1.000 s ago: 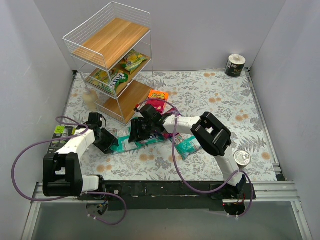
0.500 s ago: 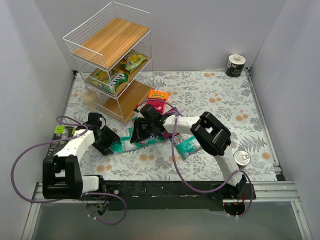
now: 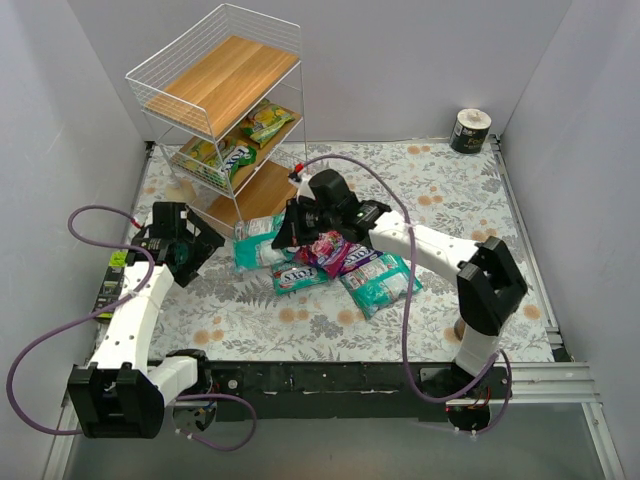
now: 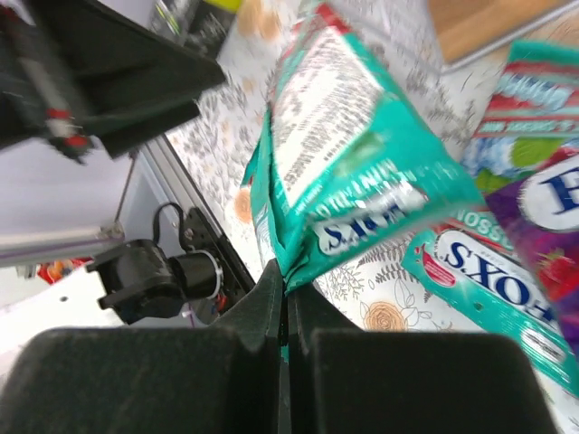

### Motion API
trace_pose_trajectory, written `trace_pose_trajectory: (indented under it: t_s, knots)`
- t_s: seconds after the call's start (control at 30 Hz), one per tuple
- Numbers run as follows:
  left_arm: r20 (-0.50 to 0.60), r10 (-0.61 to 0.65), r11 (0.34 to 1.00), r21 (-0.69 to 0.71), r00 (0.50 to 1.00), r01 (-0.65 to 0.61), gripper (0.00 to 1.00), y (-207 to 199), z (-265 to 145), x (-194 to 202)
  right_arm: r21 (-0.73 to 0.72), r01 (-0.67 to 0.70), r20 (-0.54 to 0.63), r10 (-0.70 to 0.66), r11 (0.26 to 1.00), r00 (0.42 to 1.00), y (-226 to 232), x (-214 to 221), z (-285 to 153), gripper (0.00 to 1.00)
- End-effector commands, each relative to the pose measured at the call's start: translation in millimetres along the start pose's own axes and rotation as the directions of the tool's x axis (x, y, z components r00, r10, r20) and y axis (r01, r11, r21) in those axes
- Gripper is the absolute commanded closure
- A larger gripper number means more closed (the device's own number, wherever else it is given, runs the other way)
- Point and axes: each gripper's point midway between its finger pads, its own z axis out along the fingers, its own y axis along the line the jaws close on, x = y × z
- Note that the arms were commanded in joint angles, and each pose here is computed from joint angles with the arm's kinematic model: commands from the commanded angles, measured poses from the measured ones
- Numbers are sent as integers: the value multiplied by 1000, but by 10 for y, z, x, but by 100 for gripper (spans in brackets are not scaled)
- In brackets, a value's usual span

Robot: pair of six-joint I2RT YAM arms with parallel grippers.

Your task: Place and organize the candy bags onto the shelf

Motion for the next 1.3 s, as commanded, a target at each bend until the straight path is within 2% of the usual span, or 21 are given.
trace_pose_trajectory:
  t_s: [0.0, 0.27, 0.57, 0.73, 0.97, 1.17, 1.2, 1.27]
  knots:
    - [41, -7, 993, -118, 999, 12, 3, 262, -7, -18, 39, 43, 124, -48, 998, 991, 64, -325, -427, 99]
    - [-39, -38, 990, -136, 999, 33, 2, 327, 155, 192, 122, 10, 256, -41, 992, 966, -109, -721, -797, 99]
    - [-30, -25, 988, -153, 999, 20, 2, 336, 118, 145, 197, -48, 294, -12, 979, 956, -452, -935, -783, 99]
    - [-86, -23, 988, -155, 996, 10, 2, 372, 162, 277, 138, -59, 325, 11, 989, 946, -432, -1125, -609, 99]
    - [-156, -52, 990, -135, 986, 30, 2, 395, 161, 473, 9, -34, 395, 28, 999, 918, -180, -1501, -450, 99]
    - [-183, -67, 990, -132, 981, 43, 2, 406, 113, 544, -121, -61, 409, 106, 991, 906, -186, -1686, -76, 99]
    - [-182, -67, 990, -131, 981, 43, 2, 406, 100, 543, -120, -88, 392, 129, 989, 911, -336, -1642, 99, 99]
    - [-181, -70, 990, -130, 981, 47, 2, 397, 58, 533, -169, -31, 421, 101, 985, 902, -286, -1781, 206, 99]
